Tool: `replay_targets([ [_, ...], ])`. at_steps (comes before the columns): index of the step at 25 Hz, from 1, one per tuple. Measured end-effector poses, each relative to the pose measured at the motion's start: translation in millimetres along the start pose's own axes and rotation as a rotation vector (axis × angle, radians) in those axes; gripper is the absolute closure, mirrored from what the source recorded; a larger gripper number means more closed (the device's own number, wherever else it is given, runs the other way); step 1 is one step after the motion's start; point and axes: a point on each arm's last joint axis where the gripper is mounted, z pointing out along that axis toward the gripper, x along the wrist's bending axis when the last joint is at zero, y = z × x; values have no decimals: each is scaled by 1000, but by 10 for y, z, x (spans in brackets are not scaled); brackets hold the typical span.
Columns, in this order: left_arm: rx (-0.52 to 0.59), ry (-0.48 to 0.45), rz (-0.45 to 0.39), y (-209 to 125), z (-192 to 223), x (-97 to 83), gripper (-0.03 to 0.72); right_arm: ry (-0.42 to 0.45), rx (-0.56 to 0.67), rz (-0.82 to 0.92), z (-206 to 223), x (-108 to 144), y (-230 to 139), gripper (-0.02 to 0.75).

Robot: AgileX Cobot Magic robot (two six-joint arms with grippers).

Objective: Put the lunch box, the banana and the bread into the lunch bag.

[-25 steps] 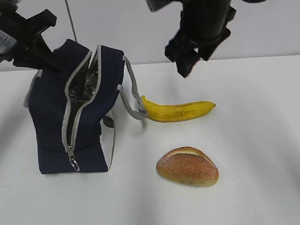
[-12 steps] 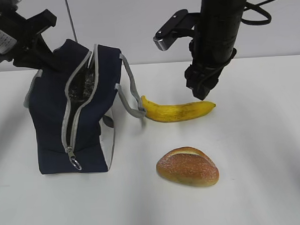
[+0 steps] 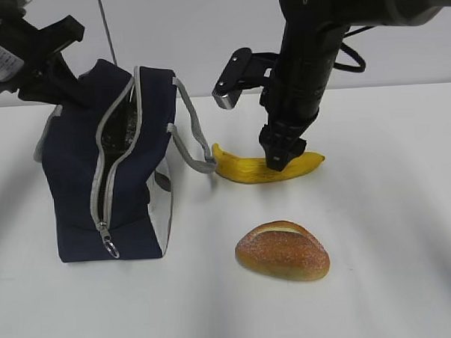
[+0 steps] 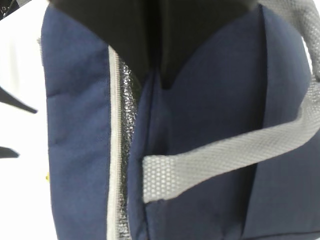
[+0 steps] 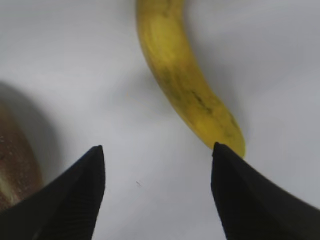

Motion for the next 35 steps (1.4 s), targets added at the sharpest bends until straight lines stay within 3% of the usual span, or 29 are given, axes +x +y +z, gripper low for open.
replay_targets([
  [5,0,5,3,0,0,5,691,102,-57,25,224,-180,-112,246],
  [10,-1,7,4,1,0,7,691,138,-111,2,400,-445,-317,246],
  [19,-3,13,8,3,0,12,691,138,-238,-196,711,-459,-204,231],
  [23,-2,21,13,2,0,19,691,140,-247,-202,838,-454,-193,181],
  [28,0,30,18,1,-1,27,691,158,-242,-206,978,-432,-197,170],
  [31,0,30,18,1,-1,27,691,162,-248,-205,988,-427,-193,197],
  [35,0,30,18,1,-1,27,691,165,-246,-206,1019,-424,-194,292],
])
